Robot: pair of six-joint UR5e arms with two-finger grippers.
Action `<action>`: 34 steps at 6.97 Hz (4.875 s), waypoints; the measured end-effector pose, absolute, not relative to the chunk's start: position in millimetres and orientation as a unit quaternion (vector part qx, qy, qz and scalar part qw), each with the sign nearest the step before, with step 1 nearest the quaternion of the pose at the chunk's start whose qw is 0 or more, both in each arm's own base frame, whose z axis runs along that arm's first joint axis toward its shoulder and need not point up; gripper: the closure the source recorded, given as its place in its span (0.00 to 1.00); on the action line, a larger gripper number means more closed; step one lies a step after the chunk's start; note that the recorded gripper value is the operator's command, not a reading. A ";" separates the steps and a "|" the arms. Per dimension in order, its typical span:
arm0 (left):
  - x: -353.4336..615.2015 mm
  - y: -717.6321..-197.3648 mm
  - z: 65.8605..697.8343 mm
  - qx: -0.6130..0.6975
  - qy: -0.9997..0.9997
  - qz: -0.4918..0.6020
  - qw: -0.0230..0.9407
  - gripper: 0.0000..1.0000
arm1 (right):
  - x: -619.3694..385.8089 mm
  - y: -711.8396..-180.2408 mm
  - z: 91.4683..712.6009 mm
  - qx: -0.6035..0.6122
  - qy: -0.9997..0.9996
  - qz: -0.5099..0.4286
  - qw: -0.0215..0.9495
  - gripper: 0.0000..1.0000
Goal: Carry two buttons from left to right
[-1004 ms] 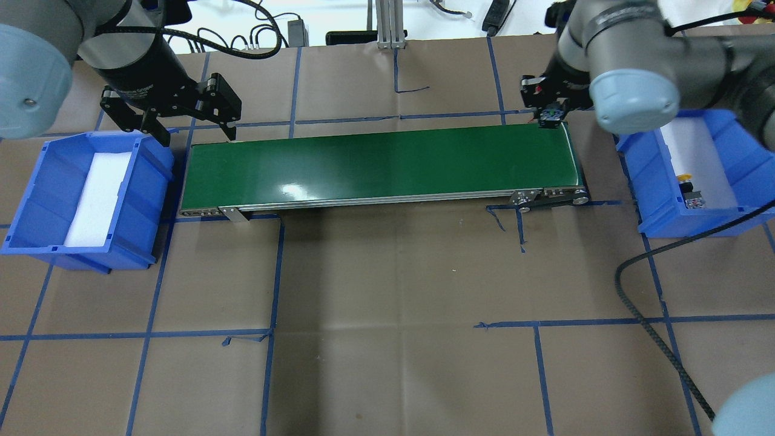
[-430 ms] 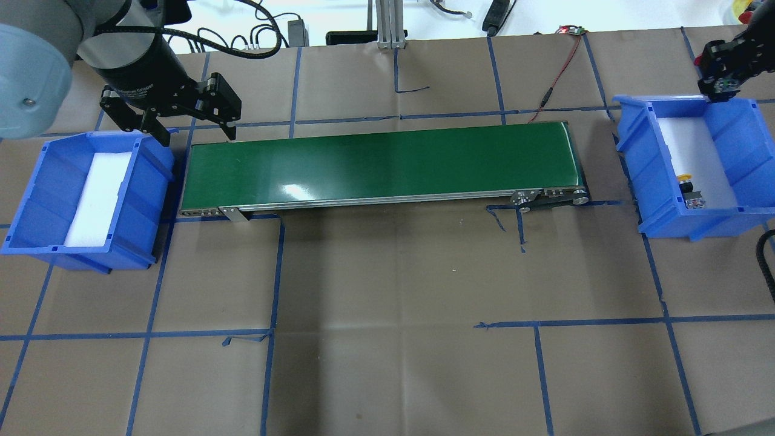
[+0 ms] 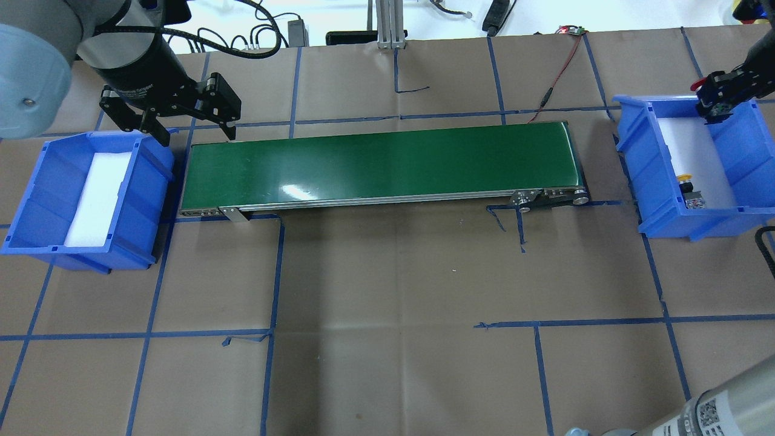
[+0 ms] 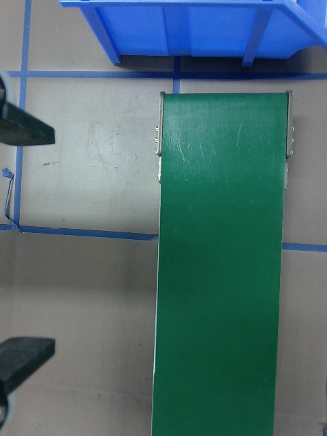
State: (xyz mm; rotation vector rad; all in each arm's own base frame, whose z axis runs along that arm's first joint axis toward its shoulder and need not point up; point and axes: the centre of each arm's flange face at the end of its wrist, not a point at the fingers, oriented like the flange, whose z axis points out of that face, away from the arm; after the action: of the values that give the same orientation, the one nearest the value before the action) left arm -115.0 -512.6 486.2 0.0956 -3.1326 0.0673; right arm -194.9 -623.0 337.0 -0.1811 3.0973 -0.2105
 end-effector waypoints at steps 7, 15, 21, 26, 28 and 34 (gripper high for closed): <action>-115.0 -512.6 486.5 0.030 -0.999 0.022 0.003 0.00 | -214.3 -610.8 235.0 -0.038 0.998 -0.046 0.032 0.92; -115.2 -512.6 486.5 0.030 -0.999 0.022 0.003 0.00 | -213.9 -622.4 237.8 -0.034 0.996 -0.067 0.054 0.03; -115.4 -512.7 487.1 0.031 -0.999 0.022 0.004 0.00 | -196.5 -602.3 380.7 -0.046 0.988 -0.150 -0.003 0.00; -115.4 -513.3 487.3 0.032 -0.999 0.023 0.004 0.00 | -33.9 -543.8 501.1 -0.003 0.990 -0.139 0.031 0.00; -115.4 -513.4 487.5 0.033 -0.999 0.023 0.004 0.00 | 76.6 -529.3 506.0 -0.032 0.992 -0.118 0.032 0.00; -115.4 -513.6 487.8 0.034 -0.999 0.023 0.004 0.00 | 157.8 -476.3 506.0 -0.012 0.998 -0.063 0.025 0.00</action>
State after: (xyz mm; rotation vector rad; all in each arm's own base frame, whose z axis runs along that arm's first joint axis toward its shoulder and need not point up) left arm -115.4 -513.6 487.8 0.1067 -3.1304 0.0724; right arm 157.8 -476.3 506.0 -0.0380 3.0844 -0.1934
